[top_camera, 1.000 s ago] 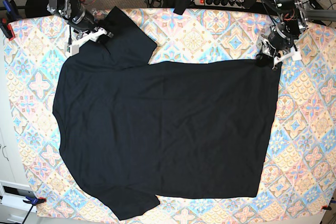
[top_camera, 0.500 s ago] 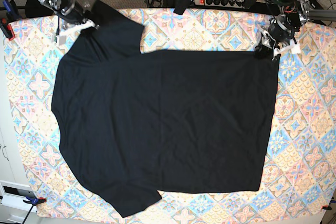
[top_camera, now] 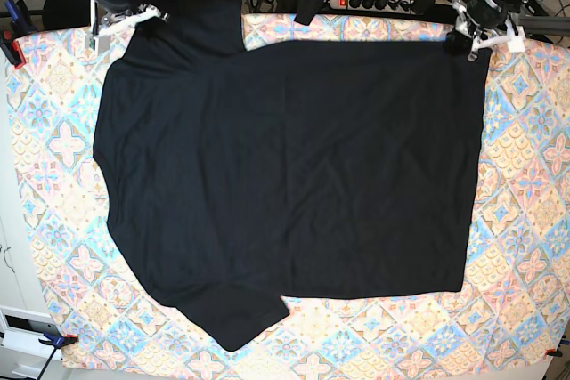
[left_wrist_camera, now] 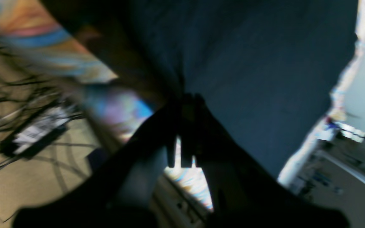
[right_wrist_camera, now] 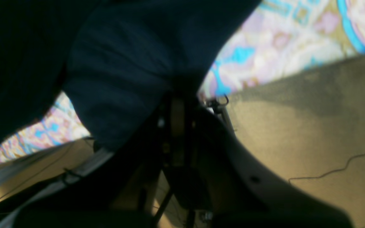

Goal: Fold the T-shirt properly
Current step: 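Pull both held shirt edges back toward the robot to straighten it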

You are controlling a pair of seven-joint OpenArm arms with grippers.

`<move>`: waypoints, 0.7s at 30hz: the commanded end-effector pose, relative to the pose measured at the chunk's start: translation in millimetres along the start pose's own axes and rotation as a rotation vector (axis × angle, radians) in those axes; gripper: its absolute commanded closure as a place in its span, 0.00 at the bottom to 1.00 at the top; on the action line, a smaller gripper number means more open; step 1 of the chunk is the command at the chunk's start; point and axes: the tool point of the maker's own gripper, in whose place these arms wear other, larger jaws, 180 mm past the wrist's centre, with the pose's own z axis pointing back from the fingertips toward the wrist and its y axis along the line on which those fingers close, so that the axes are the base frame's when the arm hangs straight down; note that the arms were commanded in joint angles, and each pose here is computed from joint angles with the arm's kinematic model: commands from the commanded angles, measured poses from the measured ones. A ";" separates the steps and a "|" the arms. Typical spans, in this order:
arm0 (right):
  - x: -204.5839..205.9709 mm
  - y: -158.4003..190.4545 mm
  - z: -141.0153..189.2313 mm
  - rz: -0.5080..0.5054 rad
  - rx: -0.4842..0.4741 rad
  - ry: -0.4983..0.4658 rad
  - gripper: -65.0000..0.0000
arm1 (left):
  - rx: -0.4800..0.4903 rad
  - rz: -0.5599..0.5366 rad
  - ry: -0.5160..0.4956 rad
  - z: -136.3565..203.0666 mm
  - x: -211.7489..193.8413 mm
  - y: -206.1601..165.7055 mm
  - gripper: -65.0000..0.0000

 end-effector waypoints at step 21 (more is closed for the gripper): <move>93.7 50.7 7.0 0.003 0.205 -0.240 1.00 | -0.222 -0.113 -0.104 -7.6 39.7 -98.2 1.00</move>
